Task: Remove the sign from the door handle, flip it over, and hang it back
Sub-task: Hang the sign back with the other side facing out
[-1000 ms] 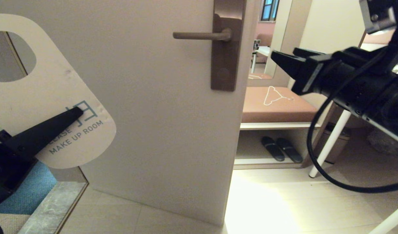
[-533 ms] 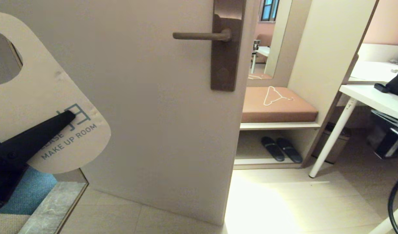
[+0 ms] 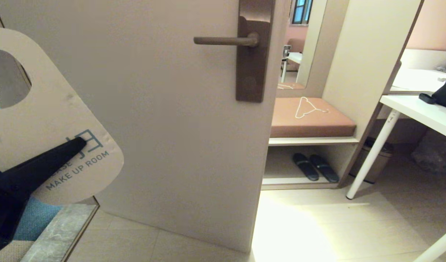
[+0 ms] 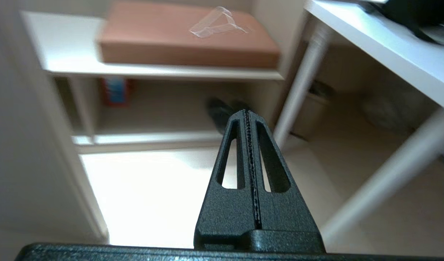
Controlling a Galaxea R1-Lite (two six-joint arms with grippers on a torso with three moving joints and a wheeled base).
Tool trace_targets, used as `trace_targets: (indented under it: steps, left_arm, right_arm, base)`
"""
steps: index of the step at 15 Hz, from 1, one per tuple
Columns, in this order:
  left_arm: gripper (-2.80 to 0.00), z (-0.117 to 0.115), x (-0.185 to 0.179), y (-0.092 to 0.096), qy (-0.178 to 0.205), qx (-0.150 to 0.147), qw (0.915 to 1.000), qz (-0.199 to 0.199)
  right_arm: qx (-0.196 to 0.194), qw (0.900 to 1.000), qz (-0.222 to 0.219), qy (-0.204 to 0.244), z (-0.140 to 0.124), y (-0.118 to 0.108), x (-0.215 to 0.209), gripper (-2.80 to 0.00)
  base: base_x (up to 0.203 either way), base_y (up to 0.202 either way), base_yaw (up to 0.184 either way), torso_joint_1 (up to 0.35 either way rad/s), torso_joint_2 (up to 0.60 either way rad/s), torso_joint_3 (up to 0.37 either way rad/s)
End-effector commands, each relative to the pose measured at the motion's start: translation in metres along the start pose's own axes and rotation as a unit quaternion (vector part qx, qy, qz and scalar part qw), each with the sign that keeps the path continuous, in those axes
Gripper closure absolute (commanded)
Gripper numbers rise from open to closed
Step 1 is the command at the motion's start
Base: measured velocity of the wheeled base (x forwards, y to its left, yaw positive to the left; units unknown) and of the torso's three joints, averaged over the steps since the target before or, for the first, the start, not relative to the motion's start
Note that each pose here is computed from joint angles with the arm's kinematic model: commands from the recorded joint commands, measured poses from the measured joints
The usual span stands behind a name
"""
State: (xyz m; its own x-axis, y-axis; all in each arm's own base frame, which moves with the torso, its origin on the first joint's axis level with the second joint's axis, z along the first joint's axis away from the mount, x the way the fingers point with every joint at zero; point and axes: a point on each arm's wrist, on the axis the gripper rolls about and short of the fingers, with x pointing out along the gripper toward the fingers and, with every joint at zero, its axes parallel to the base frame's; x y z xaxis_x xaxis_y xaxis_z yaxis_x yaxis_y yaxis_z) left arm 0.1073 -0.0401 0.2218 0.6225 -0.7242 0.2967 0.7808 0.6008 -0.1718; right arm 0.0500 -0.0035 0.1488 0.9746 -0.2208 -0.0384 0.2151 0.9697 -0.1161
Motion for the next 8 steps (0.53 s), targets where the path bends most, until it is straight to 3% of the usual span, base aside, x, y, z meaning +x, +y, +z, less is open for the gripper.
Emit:
trace_targets:
  steps: [1,3,6,8]
  left_arm:
    - [0.0,0.003,-0.007,-0.006,-0.005,0.005,1.0,-0.003]
    - [0.0,0.003,-0.012,-0.01,0.0,0.002,1.0,-0.001]
    - [0.0,0.003,-0.02,-0.014,0.007,-0.001,0.9999,0.007]
    - [0.0,0.003,-0.023,-0.015,0.007,0.0,0.9998,0.019]
  right_arm:
    - [0.003,0.999,-0.025,-0.024,-0.01,-0.007,-0.023,0.0]
    - [-0.001,1.0,0.006,-0.03,-0.021,-0.007,-0.038,0.0]
    - [-0.006,0.996,0.086,-0.031,-0.042,-0.005,-0.057,0.0]
    - [-0.006,0.993,0.111,-0.033,-0.058,-0.004,-0.063,0.0]
  base:
    - [0.0,0.0,0.0,0.0,0.0,0.0]
    - [0.0,0.0,0.0,0.0,0.0,0.0]
    - [0.0,0.0,0.0,0.0,0.0,0.0]
    - [0.0,0.0,0.0,0.0,0.0,0.0]
